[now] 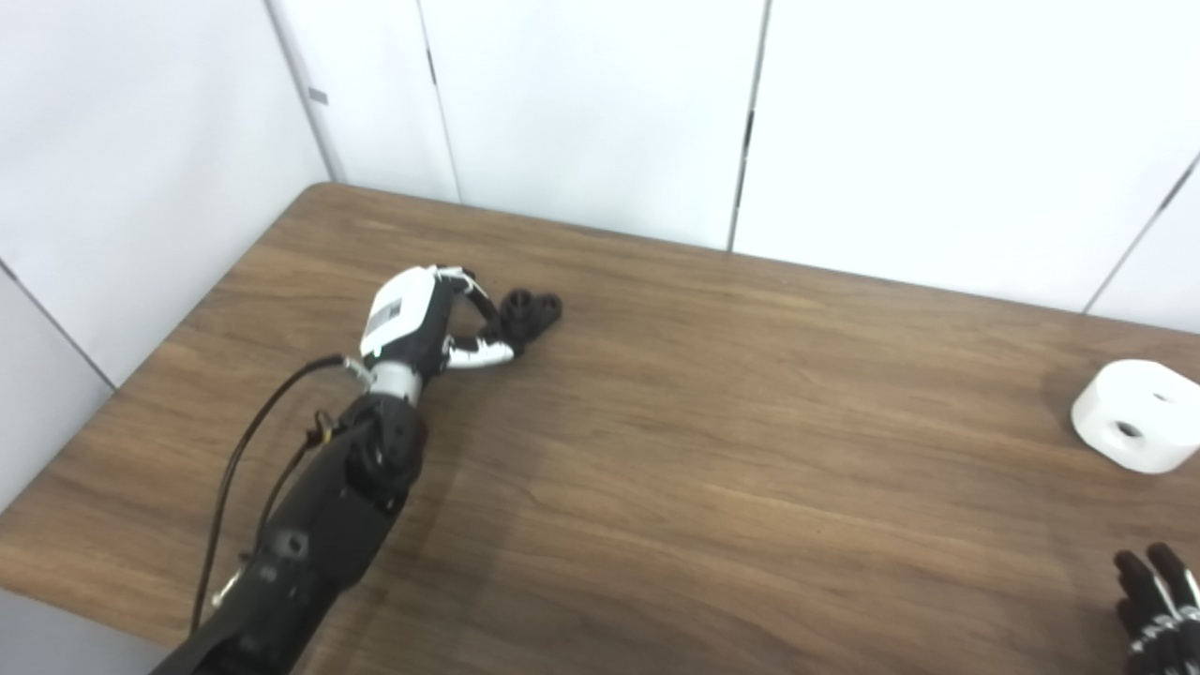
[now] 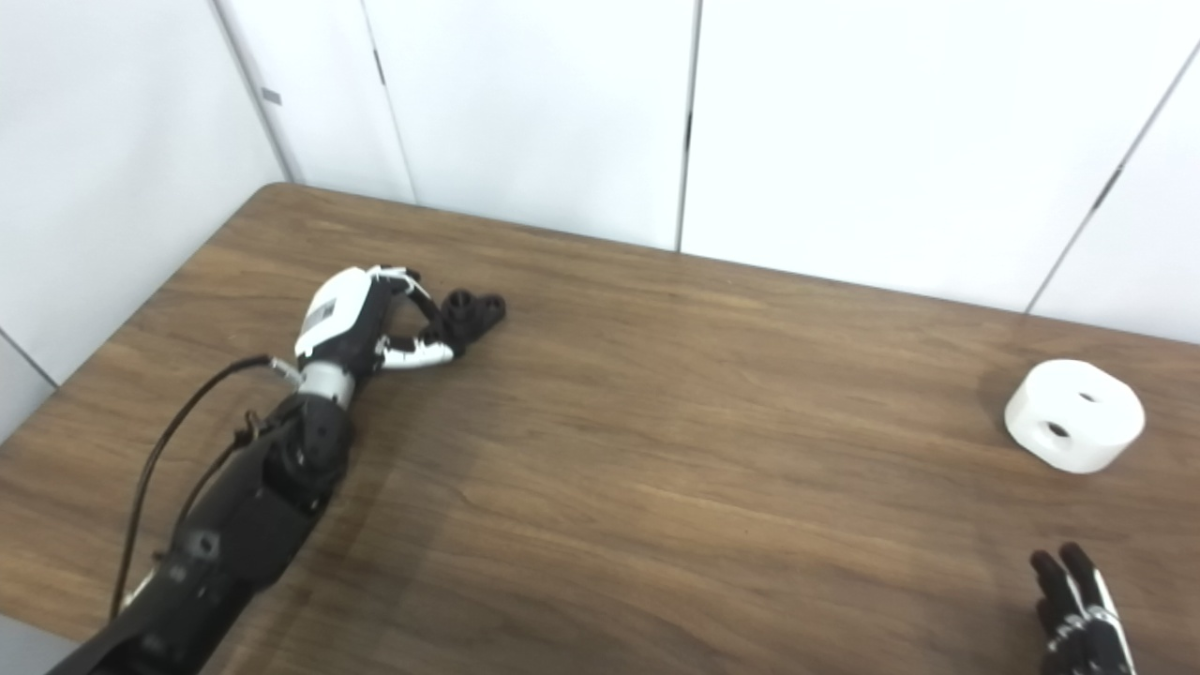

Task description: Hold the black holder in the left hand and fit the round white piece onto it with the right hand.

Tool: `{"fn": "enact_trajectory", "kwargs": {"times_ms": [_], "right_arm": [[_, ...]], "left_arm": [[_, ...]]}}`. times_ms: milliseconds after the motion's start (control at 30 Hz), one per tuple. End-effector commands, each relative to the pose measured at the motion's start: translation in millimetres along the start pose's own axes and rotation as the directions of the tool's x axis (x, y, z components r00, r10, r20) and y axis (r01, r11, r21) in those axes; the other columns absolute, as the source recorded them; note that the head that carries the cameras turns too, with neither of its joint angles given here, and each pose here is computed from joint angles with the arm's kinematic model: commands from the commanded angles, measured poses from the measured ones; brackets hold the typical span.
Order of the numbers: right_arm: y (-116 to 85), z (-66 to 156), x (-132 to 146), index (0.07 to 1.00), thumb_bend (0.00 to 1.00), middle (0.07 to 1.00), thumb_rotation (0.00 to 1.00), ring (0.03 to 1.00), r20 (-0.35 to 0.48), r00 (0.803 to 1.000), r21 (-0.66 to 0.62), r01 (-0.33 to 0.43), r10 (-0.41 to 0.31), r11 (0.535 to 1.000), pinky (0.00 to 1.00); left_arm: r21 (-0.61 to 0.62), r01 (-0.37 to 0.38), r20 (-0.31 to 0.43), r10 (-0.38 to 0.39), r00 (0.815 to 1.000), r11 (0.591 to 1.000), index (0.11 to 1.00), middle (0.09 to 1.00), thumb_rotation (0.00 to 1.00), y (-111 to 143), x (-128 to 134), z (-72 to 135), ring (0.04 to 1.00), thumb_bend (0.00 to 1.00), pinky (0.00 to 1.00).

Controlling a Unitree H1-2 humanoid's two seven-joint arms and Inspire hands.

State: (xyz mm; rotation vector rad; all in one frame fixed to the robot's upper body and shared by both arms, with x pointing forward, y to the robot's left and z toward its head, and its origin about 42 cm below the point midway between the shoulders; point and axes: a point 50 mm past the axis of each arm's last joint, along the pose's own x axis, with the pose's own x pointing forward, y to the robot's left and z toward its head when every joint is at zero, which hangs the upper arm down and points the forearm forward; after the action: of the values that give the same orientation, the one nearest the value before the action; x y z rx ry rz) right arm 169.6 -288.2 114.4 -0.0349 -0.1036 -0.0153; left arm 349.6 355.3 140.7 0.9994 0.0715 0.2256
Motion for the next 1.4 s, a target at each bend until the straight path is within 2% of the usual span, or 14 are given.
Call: {"fn": "enact_trajectory", "kwargs": {"times_ms": [0, 200, 367, 500, 700, 900, 1067, 1367], "right_arm": [[6, 11, 4, 0.942, 0.67, 0.927, 0.96, 0.951, 0.056, 0.998, 0.008, 0.001, -0.001, 1.000, 1.00], [15, 13, 3, 0.936, 0.60, 0.882, 0.94, 0.954, 0.049, 0.999, 0.020, 0.011, -0.012, 1.000, 1.00], [22, 17, 3, 0.935, 0.54, 0.859, 0.91, 0.941, 0.060, 0.998, 0.012, 0.014, -0.014, 1.000, 1.00], [28, 18, 3, 0.932, 0.52, 0.845, 0.87, 0.927, 0.069, 0.997, 0.002, 0.014, -0.014, 1.000, 1.00], [36, 19, 3, 0.932, 0.50, 0.847, 0.85, 0.937, 0.071, 0.997, 0.013, 0.019, -0.019, 1.000, 1.00], [43, 21, 3, 0.943, 0.51, 0.874, 0.85, 0.940, 0.083, 0.997, 0.008, 0.007, -0.008, 1.000, 1.00], [48, 22, 3, 0.943, 0.53, 0.888, 0.86, 0.938, 0.074, 0.997, -0.010, 0.006, -0.005, 1.000, 1.00], [52, 25, 2, 0.942, 0.55, 0.892, 0.86, 0.941, 0.069, 0.998, -0.017, 0.006, -0.005, 1.000, 1.00]], "left_arm": [[0.023, 0.006, 0.076, -0.008, 0.997, 1.000, 0.488, 0.848, 0.05, 9, -4, 11, 0.948, 0.52, 0.86], [0.053, 0.066, 0.172, -0.075, 0.982, 0.996, 0.487, 0.843, 0.05, 2, -39, 26, 0.948, 0.52, 0.84], [0.031, 0.125, 0.266, -0.129, 0.955, 0.992, 0.487, 0.839, 0.04, 0, -66, 43, 0.941, 0.52, 0.85], [0.018, 0.177, 0.299, -0.174, 0.938, 0.984, 0.487, 0.868, 0.04, 0, -81, 52, 0.952, 0.52, 0.85], [0.102, 0.216, 0.396, -0.239, 0.886, 0.971, 0.487, 0.858, 0.04, -4, -106, 70, 0.942, 0.52, 0.91], [0.097, 0.279, 0.416, -0.294, 0.860, 0.955, 0.486, 0.848, 0.05, -15, -125, 81, 0.936, 0.52, 0.95], [0.119, 0.310, 0.444, -0.330, 0.833, 0.943, 0.486, 0.840, 0.05, -28, -136, 87, 0.919, 0.52, 0.92], [0.108, 0.342, 0.459, -0.352, 0.816, 0.933, 0.487, 0.840, 0.05, -49, -144, 92, 0.923, 0.52, 0.92]]}}
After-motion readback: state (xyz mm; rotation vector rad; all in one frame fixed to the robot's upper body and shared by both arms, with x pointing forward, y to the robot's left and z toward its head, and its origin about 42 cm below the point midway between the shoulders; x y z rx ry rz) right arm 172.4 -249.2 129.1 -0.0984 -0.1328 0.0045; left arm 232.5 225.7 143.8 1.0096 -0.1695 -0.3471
